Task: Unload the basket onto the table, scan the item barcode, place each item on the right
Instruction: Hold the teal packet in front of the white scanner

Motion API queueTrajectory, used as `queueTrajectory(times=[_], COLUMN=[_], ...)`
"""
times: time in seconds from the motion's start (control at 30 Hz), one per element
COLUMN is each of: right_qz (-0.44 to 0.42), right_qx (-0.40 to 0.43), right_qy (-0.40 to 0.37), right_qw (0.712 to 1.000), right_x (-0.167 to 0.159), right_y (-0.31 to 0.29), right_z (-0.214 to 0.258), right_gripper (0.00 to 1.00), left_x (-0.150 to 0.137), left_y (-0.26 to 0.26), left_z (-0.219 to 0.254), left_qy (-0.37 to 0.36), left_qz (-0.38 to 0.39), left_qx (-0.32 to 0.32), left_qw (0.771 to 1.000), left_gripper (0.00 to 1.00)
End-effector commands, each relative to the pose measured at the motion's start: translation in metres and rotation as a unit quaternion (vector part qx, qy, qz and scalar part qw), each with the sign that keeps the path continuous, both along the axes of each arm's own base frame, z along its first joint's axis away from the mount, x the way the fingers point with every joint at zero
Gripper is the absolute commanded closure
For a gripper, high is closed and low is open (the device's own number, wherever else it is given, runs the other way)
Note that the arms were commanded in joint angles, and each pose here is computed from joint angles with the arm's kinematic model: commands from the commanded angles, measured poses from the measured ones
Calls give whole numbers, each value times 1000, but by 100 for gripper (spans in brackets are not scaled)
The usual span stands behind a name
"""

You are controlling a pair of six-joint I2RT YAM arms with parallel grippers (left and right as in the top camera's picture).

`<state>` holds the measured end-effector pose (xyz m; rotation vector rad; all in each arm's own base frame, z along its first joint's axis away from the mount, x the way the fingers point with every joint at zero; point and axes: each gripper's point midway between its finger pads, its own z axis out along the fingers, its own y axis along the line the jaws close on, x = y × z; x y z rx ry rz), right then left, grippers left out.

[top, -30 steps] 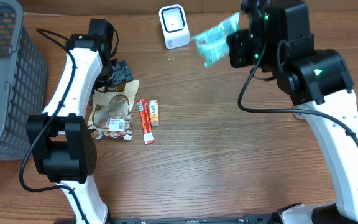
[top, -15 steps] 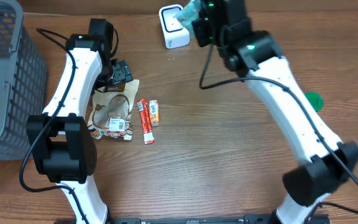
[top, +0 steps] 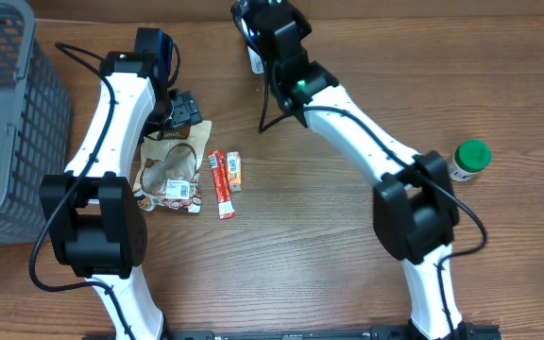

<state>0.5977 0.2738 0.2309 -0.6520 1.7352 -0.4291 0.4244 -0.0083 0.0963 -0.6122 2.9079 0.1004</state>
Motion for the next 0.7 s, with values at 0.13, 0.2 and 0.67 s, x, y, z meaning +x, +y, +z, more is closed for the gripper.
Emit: queueTrajectory(times=[0.13, 0.2, 0.67], right_qz=[-54, -56, -25], right_qx=[-21, -43, -143], right_qy=[-69, -86, -73], right_qw=[996, 994, 987], right_x=[25, 29, 36], right_y=[-12, -13, -4], right_z=[-9, -11, -54], right_gripper=[96, 96, 96], left_x=[6, 6, 6], left_y=[1, 1, 1], left_z=[3, 3, 3], left_qy=[-7, -7, -7], left_qz=[0, 1, 1], left_qx=[6, 6, 6], left_qw=[1000, 1000, 1000], left_gripper=[0, 0, 0])
